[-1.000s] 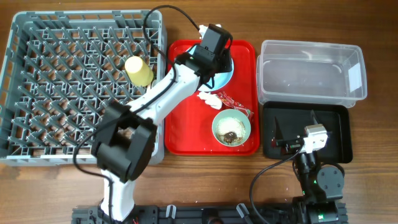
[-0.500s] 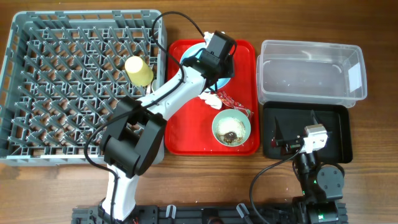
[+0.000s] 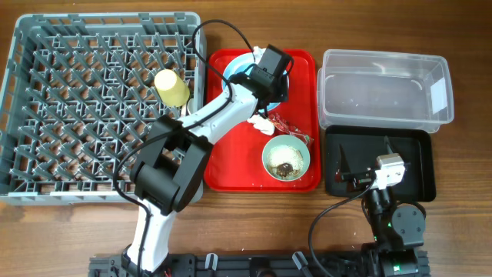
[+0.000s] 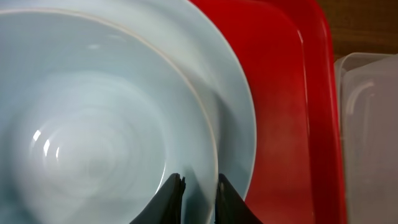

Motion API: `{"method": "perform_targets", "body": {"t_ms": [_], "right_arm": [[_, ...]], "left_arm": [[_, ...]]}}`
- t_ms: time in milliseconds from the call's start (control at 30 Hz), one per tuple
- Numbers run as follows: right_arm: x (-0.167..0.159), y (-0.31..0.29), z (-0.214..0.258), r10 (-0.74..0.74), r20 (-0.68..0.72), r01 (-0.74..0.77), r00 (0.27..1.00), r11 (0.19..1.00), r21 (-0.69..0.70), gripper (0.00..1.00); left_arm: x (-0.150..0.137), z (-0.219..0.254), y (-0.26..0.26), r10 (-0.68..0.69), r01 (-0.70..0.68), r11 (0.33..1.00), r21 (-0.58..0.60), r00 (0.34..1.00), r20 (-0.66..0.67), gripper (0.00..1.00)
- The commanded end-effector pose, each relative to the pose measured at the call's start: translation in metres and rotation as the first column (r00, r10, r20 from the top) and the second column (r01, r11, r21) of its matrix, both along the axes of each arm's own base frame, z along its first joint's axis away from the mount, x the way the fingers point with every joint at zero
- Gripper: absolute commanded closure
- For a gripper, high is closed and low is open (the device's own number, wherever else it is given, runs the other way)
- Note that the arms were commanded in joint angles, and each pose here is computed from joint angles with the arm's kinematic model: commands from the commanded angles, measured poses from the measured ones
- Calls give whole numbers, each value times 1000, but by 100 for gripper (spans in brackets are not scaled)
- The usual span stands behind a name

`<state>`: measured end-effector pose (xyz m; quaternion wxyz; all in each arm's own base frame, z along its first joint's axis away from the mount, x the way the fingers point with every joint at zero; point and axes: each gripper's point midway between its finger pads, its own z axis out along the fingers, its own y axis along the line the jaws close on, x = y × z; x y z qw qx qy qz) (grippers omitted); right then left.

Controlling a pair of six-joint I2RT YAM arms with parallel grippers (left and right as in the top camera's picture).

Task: Sort waste into correct bins and load items into the dishwasher rack
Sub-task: 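Lift the light-blue bowl and carry it into the rack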

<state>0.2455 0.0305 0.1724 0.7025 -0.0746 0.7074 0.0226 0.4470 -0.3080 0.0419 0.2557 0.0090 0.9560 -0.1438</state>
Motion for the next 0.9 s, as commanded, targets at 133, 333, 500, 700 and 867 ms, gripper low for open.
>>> {"method": "perform_targets", "body": {"t_ms": [133, 333, 500, 700, 867], "right_arm": [[0, 0, 1, 4, 5, -4, 1000, 1000, -5, 0], [0, 0, 1, 4, 5, -4, 1000, 1000, -4, 0], [0, 0, 1, 4, 5, -4, 1000, 1000, -5, 0], [0, 0, 1, 4, 5, -4, 1000, 1000, -5, 0], [0, 0, 1, 4, 5, -4, 1000, 1000, -5, 0]], "left_arm": [[4, -12, 14, 34, -36, 995, 88, 999, 24, 83], [7, 16, 12, 35, -39, 998, 56, 997, 66, 96], [9, 88, 11, 45, -41, 999, -28, 984, 172, 96], [-28, 209, 40, 9, 40, 974, -224, 977, 213, 96], [-102, 281, 127, -59, 82, 882, -465, 996, 63, 96]]}}
